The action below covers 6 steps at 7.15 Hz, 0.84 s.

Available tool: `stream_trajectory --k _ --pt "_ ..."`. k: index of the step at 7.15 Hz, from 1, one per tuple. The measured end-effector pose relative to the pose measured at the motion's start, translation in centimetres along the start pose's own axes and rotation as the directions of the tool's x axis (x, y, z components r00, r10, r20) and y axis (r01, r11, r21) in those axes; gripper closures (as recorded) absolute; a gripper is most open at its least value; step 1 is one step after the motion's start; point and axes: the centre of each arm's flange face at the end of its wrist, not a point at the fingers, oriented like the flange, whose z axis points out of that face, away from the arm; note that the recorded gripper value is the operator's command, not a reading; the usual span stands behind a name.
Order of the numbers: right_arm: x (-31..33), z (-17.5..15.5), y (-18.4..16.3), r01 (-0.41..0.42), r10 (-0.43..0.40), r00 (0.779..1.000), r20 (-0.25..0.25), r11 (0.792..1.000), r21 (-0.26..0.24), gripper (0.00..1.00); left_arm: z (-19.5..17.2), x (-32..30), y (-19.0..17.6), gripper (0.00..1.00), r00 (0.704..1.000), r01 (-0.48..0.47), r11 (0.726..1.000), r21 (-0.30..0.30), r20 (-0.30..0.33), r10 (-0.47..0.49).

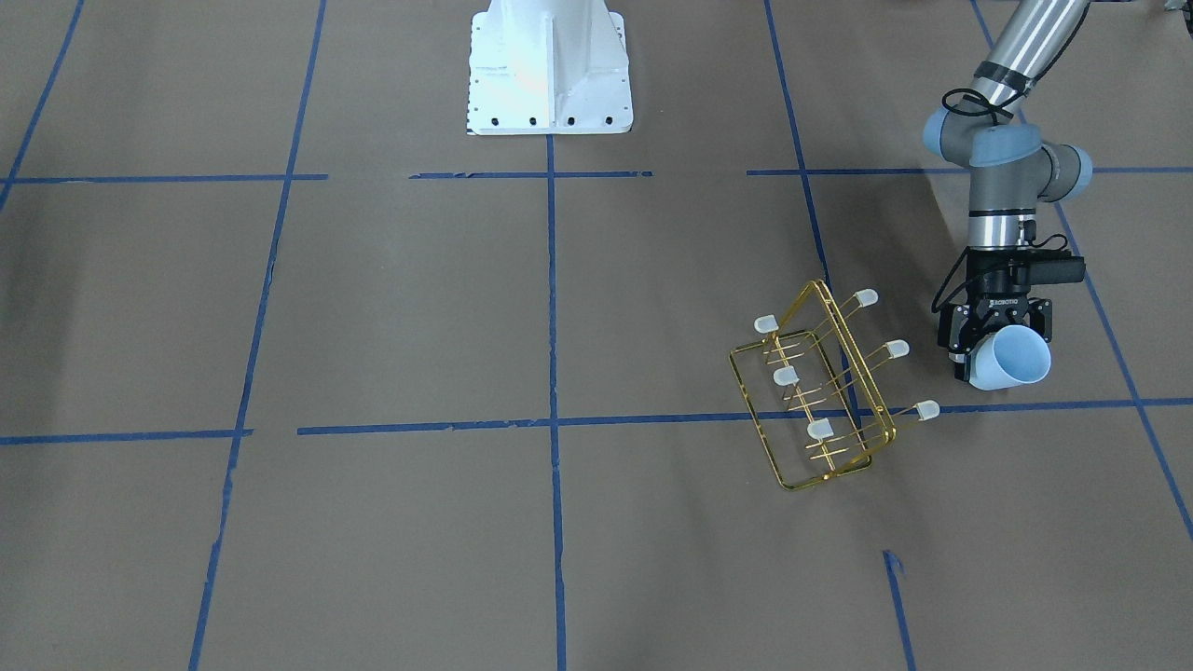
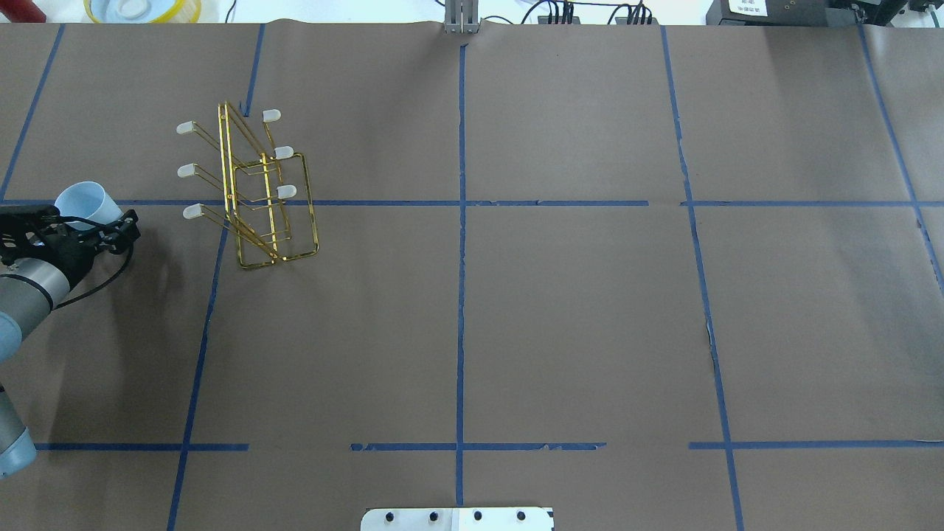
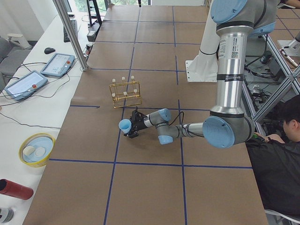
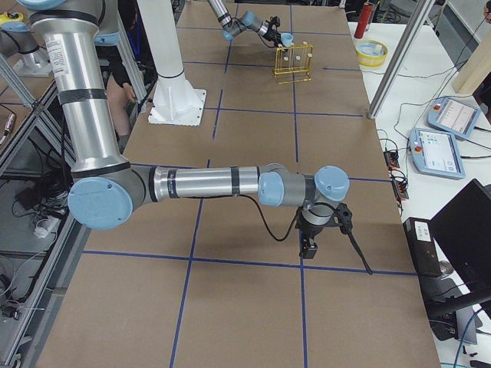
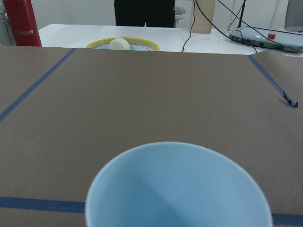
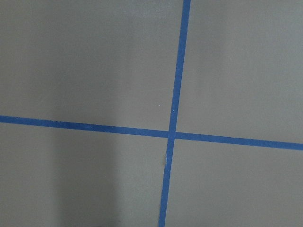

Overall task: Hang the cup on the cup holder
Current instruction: 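Lift the light blue cup with the left gripper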

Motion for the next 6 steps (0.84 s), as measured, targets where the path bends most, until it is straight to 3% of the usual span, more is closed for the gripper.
stream_trajectory --k 1,3,4,6 --pt "0.00 0.00 0.00 0.000 0.000 1.000 0.000 1.000 0.000 0.00 0.02 0.00 0.04 0.33 1.000 0.000 1.000 -0.002 -0.001 0.000" --pt "0.00 0.00 0.00 0.000 0.000 1.000 0.000 1.000 0.000 0.00 0.03 -0.01 0.09 0.56 1.000 0.000 1.000 -0.004 -0.001 0.000" --pt "0.00 0.00 0.00 0.000 0.000 1.000 0.000 1.000 0.000 0.00 0.01 0.03 0.12 0.62 1.000 -0.001 1.000 -0.005 -0.002 0.001" --pt "0.00 0.00 0.00 0.000 0.000 1.000 0.000 1.000 0.000 0.00 -0.12 0.32 -0.13 0.63 1.000 -0.004 1.000 -0.003 -0.007 0.004"
